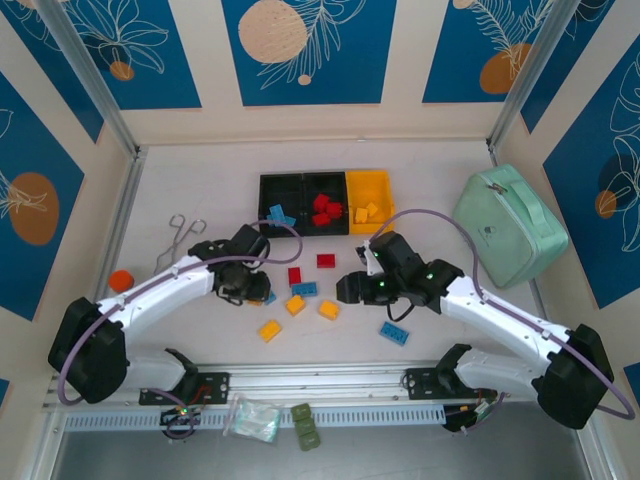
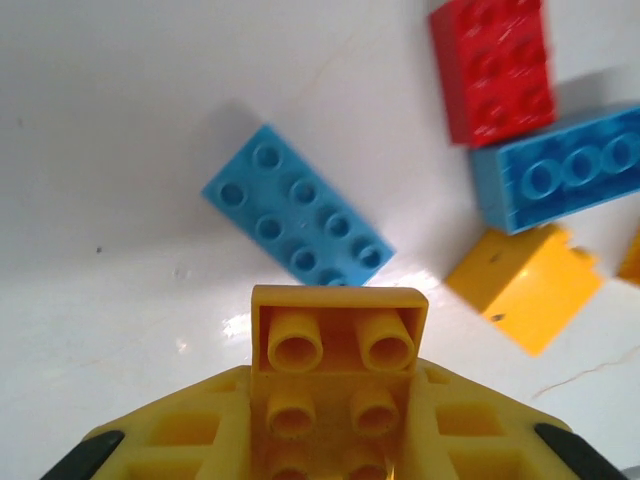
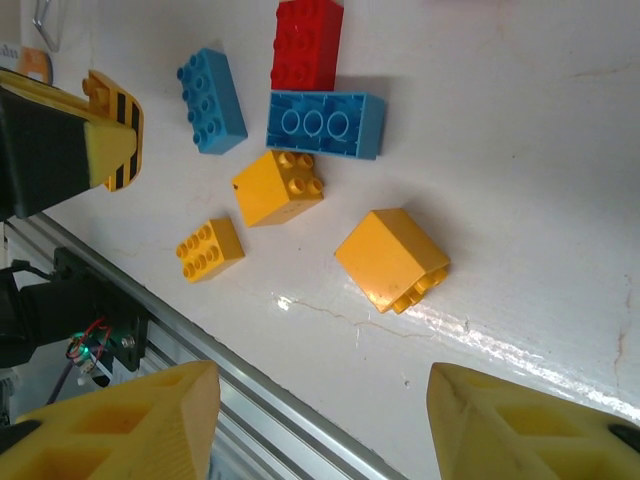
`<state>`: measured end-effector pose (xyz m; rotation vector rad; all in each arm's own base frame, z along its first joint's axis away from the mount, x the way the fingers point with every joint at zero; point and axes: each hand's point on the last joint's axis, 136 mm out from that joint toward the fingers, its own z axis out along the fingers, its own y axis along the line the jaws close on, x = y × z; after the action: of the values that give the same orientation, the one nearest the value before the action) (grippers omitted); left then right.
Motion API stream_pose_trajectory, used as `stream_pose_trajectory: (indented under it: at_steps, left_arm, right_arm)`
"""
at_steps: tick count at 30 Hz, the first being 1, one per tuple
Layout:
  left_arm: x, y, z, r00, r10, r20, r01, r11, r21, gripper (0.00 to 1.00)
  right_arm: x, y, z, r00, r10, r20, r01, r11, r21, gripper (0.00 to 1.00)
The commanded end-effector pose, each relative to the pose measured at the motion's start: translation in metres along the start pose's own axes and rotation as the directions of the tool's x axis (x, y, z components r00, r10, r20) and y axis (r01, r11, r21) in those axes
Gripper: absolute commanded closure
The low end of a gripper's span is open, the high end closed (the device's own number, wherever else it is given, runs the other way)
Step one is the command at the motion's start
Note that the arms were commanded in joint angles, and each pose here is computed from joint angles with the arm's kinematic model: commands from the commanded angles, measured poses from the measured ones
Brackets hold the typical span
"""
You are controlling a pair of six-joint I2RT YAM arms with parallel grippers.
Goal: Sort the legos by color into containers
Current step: Pick up the lego from the middle-left of the table, then place the lego in the container.
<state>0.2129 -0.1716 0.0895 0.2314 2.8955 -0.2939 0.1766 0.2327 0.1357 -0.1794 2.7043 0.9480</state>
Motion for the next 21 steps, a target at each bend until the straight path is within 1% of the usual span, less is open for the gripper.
stream_pose_trajectory:
  at_steps: [1,6,13,21]
  left_arm:
    - [-0.018,-0.021,-0.010,1.000,0.010,0.018,-0.011,0.999,0.040,0.83]
    - [-0.055,-0.059,-0.011,0.997,0.066,0.047,-0.070,0.995,0.074,0.84]
    - [-0.108,-0.116,0.000,0.987,0.140,0.073,-0.147,0.985,0.096,0.83]
    - [-0.163,-0.169,0.020,0.977,0.179,0.116,-0.192,0.975,0.113,0.83]
  right_arm:
    - [0.001,-0.012,-0.008,0.999,0.046,0.022,-0.047,0.999,0.023,0.43]
    - [-0.005,-0.038,-0.026,0.985,0.134,0.105,-0.141,0.988,0.069,0.43]
    - [-0.003,-0.077,-0.053,0.938,0.268,0.221,-0.297,0.949,0.110,0.43]
    - [0.009,-0.096,-0.066,0.899,0.343,0.273,-0.380,0.920,0.096,0.43]
